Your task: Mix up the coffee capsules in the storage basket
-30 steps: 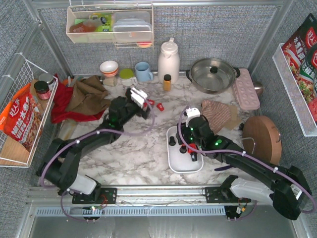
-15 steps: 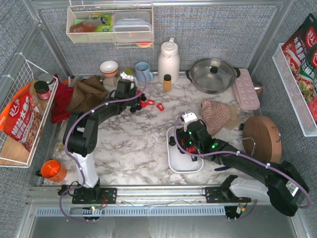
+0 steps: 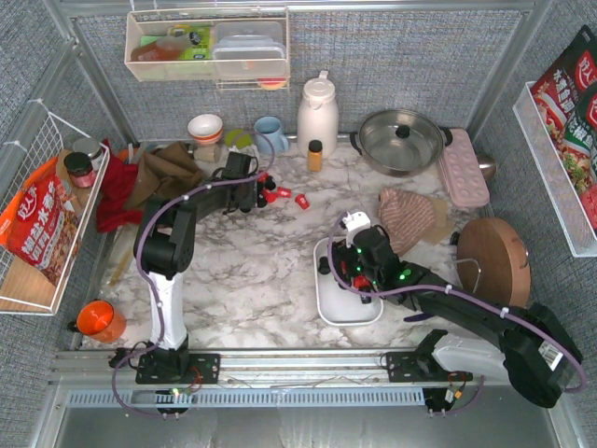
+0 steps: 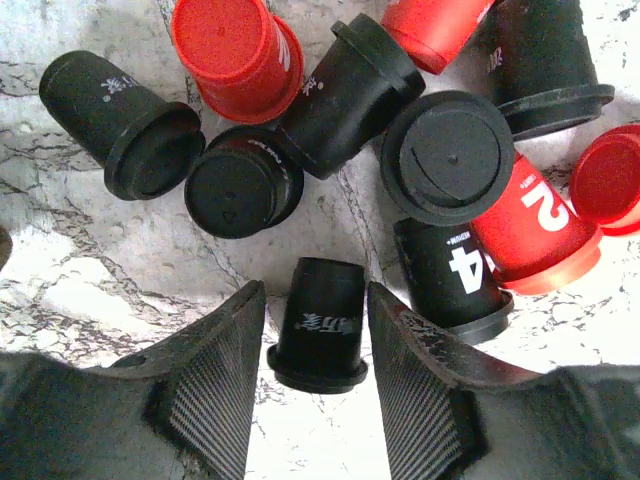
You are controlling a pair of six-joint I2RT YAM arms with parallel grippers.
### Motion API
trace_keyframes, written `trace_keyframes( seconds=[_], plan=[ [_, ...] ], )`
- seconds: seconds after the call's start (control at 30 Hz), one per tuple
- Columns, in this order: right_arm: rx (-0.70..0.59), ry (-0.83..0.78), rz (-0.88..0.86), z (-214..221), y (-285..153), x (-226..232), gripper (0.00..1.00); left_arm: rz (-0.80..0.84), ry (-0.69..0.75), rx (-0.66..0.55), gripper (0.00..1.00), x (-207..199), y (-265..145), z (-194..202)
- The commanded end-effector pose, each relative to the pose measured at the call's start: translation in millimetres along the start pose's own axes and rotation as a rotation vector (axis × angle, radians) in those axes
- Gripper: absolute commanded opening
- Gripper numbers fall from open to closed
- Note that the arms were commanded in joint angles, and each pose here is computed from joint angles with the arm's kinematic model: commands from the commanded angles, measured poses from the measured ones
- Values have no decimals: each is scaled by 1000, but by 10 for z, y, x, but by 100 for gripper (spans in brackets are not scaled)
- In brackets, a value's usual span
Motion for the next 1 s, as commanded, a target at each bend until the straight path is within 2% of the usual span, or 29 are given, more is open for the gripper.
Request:
trace_keyframes(
  seconds=[0.0, 0.23, 0.43, 0.63, 0.97],
  plan=[
    [-32, 2, 7, -80, -3, -16, 76, -6, -8, 66, 53, 13, 31, 118],
    [-36, 10, 7, -90, -17, -17, 76, -14, 0, 81, 47, 28, 37, 118],
    [-49, 24, 3, -154, -55, -11, 76, 61, 4, 26, 40, -99, -145, -75],
    [-76, 41, -3, -274, -153, -13, 76, 237, 27, -148, 40, -349, -645, -431],
    [-74, 80, -9, -334, -209, 5, 76, 457, 68, -441, 38, -597, -1424, -728]
  ],
)
Point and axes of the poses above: each gripper's point midway between its finger pads, its own y axis out along the fingers, its own x axis along the line the jaws close on, z = x × y, the point moved 1 cm from there along -y, back along the fingers, and after that the axes turned 7 degrees about -y, right-handed, at the moved point
